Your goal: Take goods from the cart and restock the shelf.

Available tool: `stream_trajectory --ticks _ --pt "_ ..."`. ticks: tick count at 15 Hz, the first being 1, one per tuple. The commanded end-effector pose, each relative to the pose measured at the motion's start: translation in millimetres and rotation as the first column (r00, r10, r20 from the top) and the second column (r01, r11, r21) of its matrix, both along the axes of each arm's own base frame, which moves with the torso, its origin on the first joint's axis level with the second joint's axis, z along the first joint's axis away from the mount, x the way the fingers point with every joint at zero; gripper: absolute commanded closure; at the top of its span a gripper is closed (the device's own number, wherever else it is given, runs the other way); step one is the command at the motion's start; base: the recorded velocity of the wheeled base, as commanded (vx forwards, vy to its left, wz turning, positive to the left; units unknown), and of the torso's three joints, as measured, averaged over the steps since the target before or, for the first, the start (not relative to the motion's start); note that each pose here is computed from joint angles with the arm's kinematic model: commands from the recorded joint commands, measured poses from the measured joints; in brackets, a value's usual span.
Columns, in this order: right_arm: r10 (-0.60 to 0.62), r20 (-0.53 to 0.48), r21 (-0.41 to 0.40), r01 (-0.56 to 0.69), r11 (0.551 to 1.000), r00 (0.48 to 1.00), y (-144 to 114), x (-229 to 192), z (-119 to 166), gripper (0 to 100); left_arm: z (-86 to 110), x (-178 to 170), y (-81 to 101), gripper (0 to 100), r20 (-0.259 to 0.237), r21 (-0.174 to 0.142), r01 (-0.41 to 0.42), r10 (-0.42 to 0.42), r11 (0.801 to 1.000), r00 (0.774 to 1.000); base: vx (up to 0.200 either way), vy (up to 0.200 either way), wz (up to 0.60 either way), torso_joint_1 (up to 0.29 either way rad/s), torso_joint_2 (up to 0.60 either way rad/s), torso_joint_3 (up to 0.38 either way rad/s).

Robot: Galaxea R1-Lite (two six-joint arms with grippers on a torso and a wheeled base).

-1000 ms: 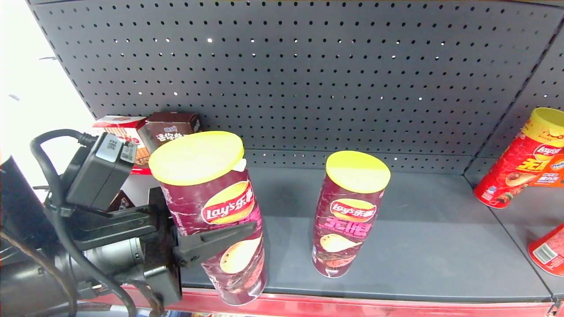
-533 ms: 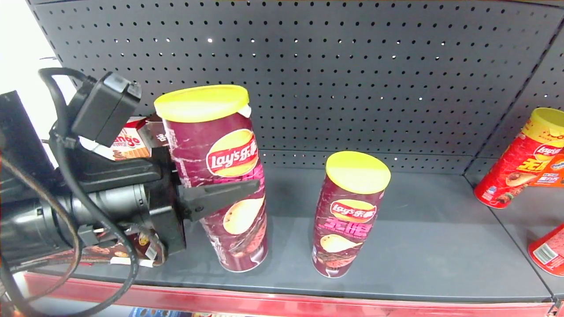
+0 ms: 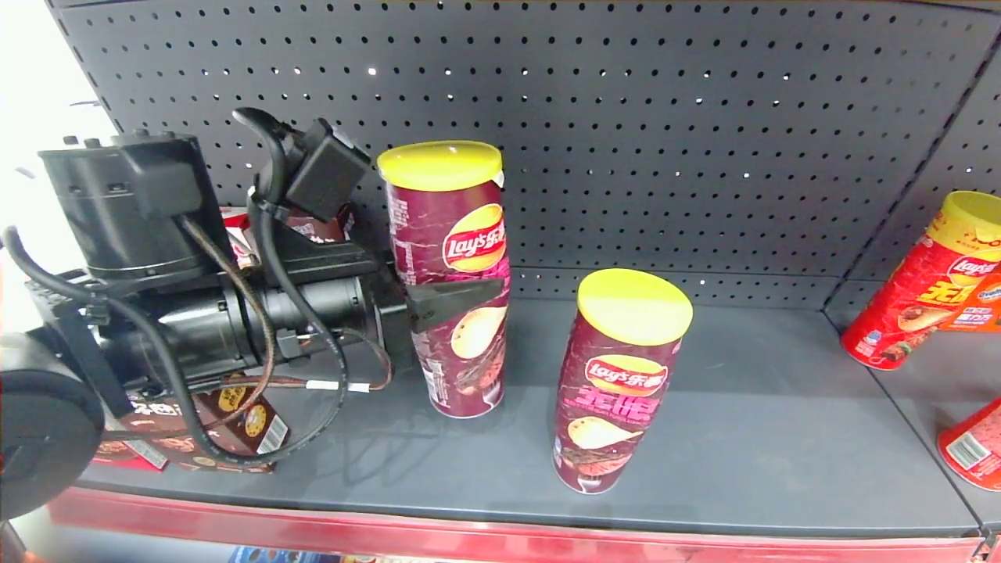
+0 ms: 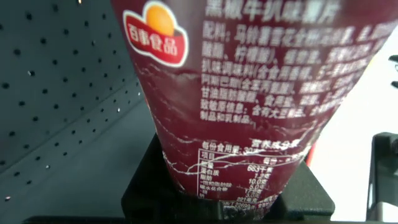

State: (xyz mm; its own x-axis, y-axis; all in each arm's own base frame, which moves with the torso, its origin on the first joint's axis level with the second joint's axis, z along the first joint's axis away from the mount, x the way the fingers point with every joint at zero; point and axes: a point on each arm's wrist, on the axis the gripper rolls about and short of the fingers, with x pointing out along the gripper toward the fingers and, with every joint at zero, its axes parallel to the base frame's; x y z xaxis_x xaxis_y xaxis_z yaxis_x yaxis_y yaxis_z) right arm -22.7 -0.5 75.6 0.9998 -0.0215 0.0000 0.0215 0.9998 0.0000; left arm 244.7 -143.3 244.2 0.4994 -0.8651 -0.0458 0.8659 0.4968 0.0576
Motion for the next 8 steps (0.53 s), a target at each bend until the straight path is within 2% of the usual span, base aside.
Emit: stream_trajectory --ticks 1,2,5,8 --pt "0.0 -0.002 -0.002 0.0 1.0 1.0 0.0 0.1 0.1 0 -5.2 16.9 -6.9 100 -0.018 0.009 -0.008 0.008 1.0 1.0 0.0 0.0 0.0 0.0 0.0 0.0" --pt "0.0 -0.002 0.0 0.0 1.0 1.0 0.0 0.1 0.1 0 -8.7 23.3 -10.1 100 -0.026 0.011 -0.013 0.013 1.0 1.0 0.0 0.0 0.0 0.0 0.0 0.0" --pt "0.0 -0.002 0.0 0.0 1.0 1.0 0.0 0.1 0.1 0 -6.2 60.9 -23.8 100 0.014 -0.009 -0.023 0.024 1.0 1.0 0.0 0.0 0.0 0.0 0.0 0.0" --pt "0.0 -0.002 0.0 0.0 1.0 1.0 0.0 0.1 0.1 0 -15.1 89.7 -37.6 100 0.02 -0.007 -0.028 0.028 1.0 0.999 0.0 0.0 0.0 0.0 0.0 0.0"
